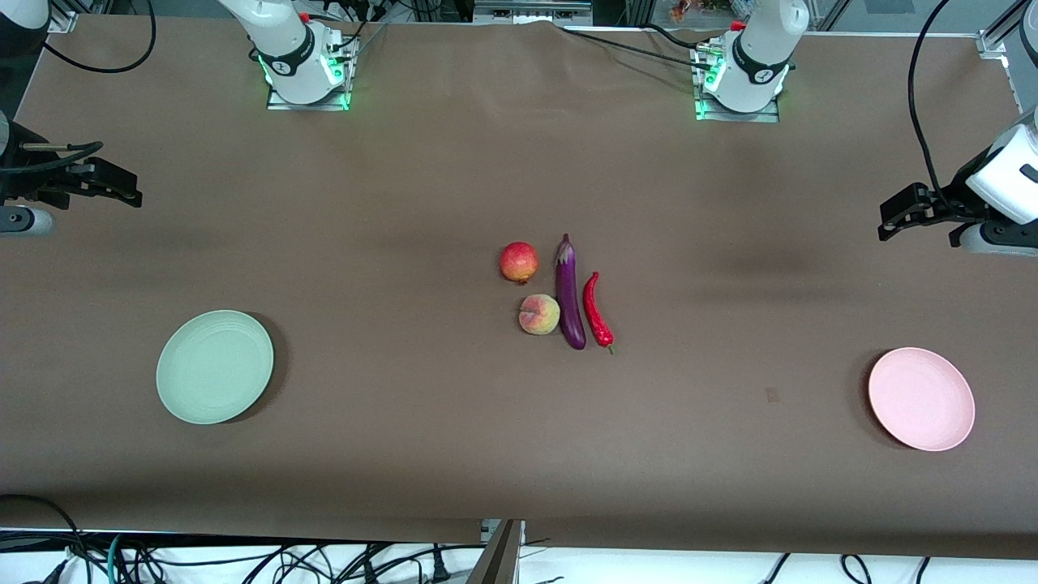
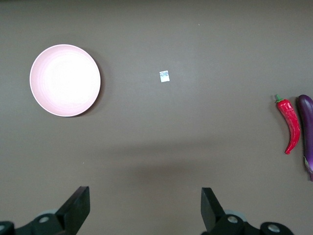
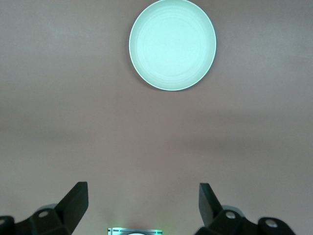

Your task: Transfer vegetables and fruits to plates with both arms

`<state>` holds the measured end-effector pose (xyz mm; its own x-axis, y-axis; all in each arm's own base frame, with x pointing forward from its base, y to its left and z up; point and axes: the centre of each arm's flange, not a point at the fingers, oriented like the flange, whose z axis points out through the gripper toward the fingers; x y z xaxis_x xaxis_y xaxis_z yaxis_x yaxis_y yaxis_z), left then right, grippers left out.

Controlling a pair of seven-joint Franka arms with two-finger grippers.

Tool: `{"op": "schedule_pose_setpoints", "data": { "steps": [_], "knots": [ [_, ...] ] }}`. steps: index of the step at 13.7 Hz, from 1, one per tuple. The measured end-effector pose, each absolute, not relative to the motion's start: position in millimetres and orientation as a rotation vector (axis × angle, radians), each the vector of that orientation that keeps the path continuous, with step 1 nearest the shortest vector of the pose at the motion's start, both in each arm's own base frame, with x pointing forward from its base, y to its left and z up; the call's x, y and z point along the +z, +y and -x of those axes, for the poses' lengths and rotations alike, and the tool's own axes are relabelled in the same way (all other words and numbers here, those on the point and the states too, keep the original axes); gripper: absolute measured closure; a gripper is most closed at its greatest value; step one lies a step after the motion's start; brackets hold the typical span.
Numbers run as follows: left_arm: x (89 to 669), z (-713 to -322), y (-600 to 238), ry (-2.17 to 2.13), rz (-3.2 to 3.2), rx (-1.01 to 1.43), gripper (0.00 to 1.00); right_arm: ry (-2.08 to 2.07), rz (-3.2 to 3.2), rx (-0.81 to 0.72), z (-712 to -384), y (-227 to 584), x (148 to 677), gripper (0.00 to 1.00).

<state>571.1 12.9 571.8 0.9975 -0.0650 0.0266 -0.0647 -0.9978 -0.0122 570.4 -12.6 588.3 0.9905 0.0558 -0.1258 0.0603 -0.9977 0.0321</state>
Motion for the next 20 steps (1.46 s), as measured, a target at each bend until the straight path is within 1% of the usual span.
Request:
{"op": "schedule_pose_setpoints", "data": {
  "steps": [9, 14, 17, 20],
  "knots": [
    [572, -571, 13, 0.103, 3.128, -0.044, 0.00, 0.087, -3.103, -0.198, -571, -13, 587, 0.00],
    [566, -574, 12, 0.105, 3.129, -0.029, 0.00, 0.112, -3.109, -0.250, -583, -9, 563, 0.00],
    [539, -584, 7, 0.120, 3.129, 0.051, 0.00, 0.117, -3.109, -0.311, -593, -8, 537, 0.00],
    [482, -602, -8, 0.137, 3.164, 0.197, 0.00, 0.118, -3.125, -0.342, -598, -7, 523, 0.00]
  ]
}}
